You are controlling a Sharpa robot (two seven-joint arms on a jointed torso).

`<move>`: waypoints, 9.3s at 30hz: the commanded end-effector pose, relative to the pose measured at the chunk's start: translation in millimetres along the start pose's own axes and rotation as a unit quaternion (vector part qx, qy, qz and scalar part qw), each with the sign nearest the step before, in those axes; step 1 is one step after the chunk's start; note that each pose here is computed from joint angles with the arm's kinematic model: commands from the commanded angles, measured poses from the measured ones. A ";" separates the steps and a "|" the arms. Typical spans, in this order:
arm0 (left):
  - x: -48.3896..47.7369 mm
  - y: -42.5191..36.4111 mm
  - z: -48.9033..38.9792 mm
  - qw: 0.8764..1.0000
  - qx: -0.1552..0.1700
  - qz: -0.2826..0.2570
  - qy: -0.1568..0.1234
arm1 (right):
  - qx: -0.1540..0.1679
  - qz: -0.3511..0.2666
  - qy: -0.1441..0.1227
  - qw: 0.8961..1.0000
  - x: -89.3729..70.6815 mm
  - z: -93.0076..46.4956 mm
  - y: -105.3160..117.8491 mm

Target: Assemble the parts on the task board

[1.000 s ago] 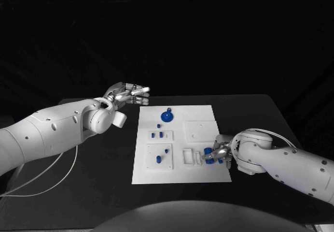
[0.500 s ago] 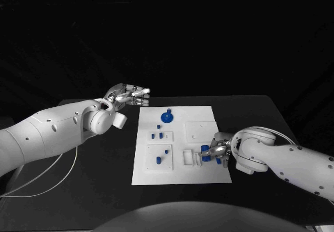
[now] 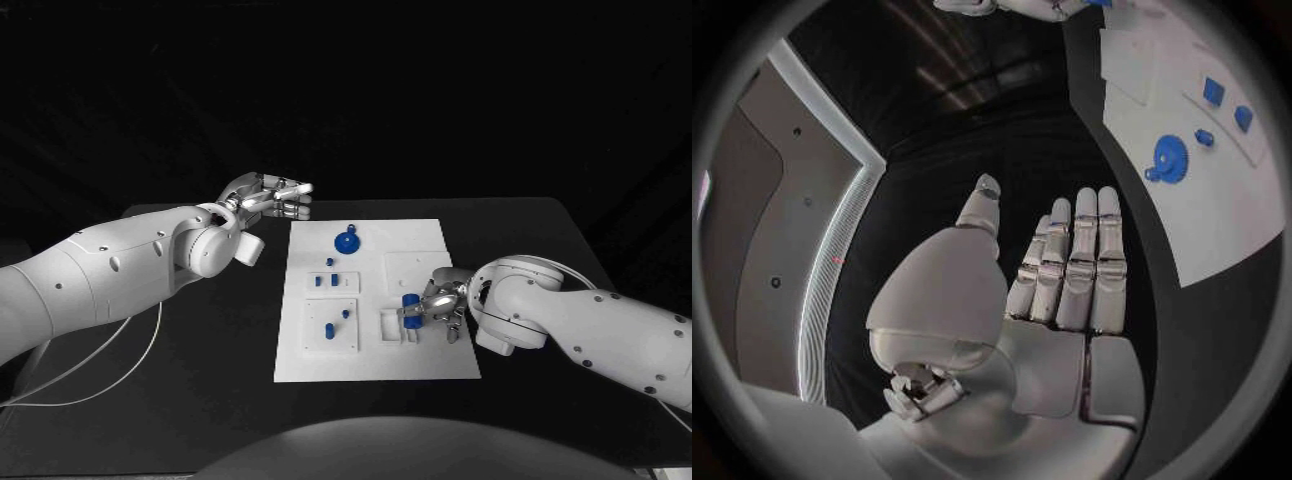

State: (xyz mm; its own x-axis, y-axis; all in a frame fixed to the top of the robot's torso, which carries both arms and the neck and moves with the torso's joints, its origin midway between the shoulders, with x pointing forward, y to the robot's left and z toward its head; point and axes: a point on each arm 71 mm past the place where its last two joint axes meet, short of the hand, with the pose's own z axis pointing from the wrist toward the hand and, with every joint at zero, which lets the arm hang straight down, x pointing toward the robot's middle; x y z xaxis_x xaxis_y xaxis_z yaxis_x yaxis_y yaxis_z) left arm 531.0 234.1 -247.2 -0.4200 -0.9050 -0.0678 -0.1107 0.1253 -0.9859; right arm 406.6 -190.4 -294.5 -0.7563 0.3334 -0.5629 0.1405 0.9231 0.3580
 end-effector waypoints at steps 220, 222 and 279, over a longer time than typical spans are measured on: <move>-3.5 4.4 -3.2 1.000 -0.021 0.011 0.013 | 0.090 -0.077 0.001 0.993 -10.4 10.0 -67.2; -3.3 4.5 -3.2 1.000 -0.021 0.011 0.014 | 0.088 -0.077 0.002 0.993 -7.8 11.7 -63.8; -2.9 5.9 -3.9 0.999 -0.030 0.014 0.021 | 0.055 -0.076 0.020 0.995 15.8 26.2 -23.9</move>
State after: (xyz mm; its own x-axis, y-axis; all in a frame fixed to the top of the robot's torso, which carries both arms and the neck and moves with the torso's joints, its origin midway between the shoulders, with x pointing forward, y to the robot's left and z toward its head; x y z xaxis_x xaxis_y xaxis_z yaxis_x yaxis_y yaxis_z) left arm 528.7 241.9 -252.8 -0.4440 -0.8912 -0.0929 -0.1556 0.1788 -0.9715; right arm 411.4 -202.1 -325.9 -0.7886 0.2003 -0.5813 0.0882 0.9725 0.2155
